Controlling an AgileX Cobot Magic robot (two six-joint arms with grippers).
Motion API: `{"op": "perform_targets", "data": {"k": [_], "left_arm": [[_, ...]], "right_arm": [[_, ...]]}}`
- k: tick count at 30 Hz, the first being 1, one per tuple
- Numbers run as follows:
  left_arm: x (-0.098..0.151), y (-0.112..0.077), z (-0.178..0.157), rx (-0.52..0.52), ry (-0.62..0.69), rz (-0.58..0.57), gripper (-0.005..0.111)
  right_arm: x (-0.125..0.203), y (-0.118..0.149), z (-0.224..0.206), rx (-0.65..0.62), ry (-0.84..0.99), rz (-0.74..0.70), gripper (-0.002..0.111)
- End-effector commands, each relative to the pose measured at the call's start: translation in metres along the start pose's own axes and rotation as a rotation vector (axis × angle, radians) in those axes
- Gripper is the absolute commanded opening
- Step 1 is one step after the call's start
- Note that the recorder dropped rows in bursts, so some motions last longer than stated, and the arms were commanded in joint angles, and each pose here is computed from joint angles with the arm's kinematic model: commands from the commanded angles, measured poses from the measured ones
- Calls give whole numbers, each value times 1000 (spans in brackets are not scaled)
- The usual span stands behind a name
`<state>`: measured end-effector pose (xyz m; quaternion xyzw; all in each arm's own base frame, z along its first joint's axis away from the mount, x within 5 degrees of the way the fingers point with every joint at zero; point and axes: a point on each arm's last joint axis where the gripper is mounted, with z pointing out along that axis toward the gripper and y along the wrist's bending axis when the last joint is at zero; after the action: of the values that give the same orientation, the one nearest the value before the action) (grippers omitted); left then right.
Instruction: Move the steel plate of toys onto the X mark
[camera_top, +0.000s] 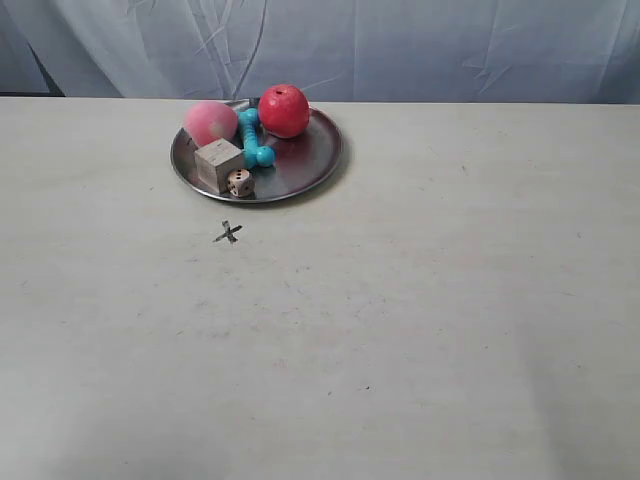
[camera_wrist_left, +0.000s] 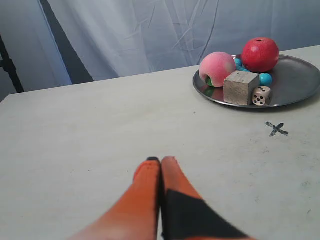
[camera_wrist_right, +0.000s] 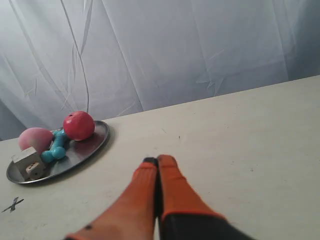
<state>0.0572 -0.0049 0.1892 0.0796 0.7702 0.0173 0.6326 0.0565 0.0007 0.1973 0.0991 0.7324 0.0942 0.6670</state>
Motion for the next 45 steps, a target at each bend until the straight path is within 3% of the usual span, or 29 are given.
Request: {"op": "perform_targets", "data": {"k": [1,10,12,13,14,19,26,34,39,43,45], "left_arm": [[0,0,0,0,-17,4,0],[-1,0,-2,-2,-42,5,0],[-1,0,-2,-2,-42,5,0],[-1,0,-2,-2,-42,5,0],[-1,0,-2,-2,-42,5,0],[-1,0,-2,-3,-42,8,0],[-1,0,-2,-3,-42,8,0],[-1,0,-2,-3,-42,8,0],[-1,0,-2,-3,-42,10,0],[-9,2,-3,-22,-123,20,0],[-18,3,-5,-41,-224,18,0]], "right_arm": [[0,0,0,2,-11,-2,0],[-2,0,0,-3,-33,-2,0],[-13,3,-2,-52,-149,260,0],[-24,2,-4,-97,-257,558,0],[-32,-2,-7,-114,-360,745,0],[-49,-16,-17,-131,-620,1009,0],[-61,-11,-14,-107,-613,886,0],[-61,5,1,-98,-372,693,0],[-55,7,5,-83,-272,689,0],[-51,8,6,-76,-221,689,0],[-50,8,6,-76,-219,689,0]]}}
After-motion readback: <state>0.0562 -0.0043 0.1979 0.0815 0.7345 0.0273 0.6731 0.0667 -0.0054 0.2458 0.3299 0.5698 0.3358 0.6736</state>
